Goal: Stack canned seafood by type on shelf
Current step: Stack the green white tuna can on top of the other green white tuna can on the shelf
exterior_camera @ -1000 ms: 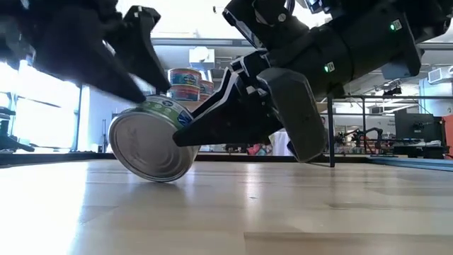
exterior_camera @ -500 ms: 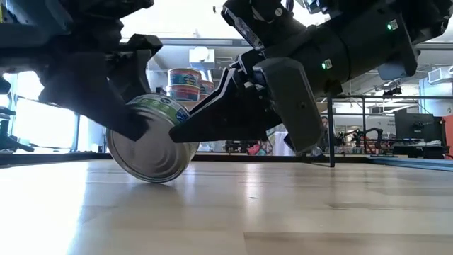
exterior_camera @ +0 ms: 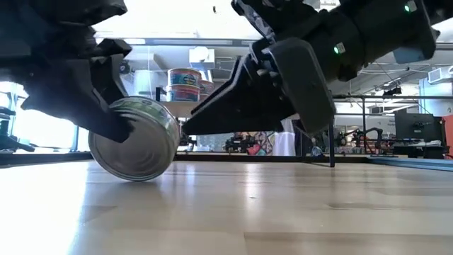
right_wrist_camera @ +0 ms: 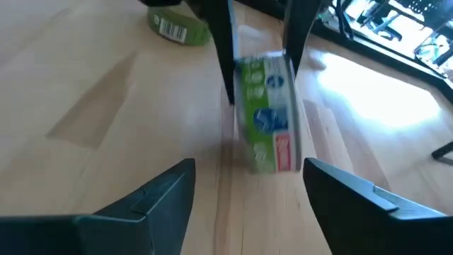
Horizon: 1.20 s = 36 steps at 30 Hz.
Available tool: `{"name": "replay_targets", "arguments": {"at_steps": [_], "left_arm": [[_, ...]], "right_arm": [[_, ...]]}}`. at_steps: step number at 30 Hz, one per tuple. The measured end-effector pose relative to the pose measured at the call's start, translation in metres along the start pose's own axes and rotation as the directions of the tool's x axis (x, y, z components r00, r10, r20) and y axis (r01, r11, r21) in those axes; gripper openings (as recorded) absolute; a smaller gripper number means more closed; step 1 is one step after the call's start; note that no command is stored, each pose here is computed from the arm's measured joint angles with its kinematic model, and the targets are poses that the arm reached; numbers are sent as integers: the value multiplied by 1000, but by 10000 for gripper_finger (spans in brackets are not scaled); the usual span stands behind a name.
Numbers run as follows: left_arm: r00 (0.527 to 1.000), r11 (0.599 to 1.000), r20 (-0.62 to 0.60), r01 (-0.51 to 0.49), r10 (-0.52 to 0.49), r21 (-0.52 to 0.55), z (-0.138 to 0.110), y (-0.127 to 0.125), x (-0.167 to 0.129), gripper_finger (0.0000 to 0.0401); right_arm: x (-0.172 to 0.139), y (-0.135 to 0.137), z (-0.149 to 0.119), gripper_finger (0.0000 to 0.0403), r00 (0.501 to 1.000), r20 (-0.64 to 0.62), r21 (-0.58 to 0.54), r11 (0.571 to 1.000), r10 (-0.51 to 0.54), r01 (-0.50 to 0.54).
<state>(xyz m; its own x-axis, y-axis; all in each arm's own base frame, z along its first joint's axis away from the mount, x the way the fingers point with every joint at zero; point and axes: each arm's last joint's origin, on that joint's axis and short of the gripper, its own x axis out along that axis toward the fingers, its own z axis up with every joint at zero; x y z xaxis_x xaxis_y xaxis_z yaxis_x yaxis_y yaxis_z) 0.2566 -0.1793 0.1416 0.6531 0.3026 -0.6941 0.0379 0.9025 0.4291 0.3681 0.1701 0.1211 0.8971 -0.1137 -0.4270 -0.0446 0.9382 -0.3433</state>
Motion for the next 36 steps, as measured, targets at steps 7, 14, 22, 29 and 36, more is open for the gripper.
{"name": "replay_targets", "arguments": {"at_steps": [7, 14, 22, 29, 36], "left_arm": [[980, 991, 198, 52, -26, -124, -21, -8, 2, 117], [917, 980, 387, 156, -97, -125, -33, -6, 6, 117], [885, 974, 442, 205, -144, -95, -32, -5, 5, 117], [873, 977, 468, 198, -139, -80, -29, -3, 5, 117], [864, 971, 477, 225, -162, -77, -26, -2, 5, 117]], "right_arm": [[0, 3, -21, 256, 1000, -5, 66, 998, -16, 17], [3, -6, -20, 256, 999, 46, 142, 990, -11, 4], [4, -5, -14, 256, 979, 130, 92, 981, 156, -169], [1, -2, -16, 256, 980, 74, 46, 981, 185, -189], [-3, 0, -16, 256, 991, 42, 71, 989, 125, -128]]}}
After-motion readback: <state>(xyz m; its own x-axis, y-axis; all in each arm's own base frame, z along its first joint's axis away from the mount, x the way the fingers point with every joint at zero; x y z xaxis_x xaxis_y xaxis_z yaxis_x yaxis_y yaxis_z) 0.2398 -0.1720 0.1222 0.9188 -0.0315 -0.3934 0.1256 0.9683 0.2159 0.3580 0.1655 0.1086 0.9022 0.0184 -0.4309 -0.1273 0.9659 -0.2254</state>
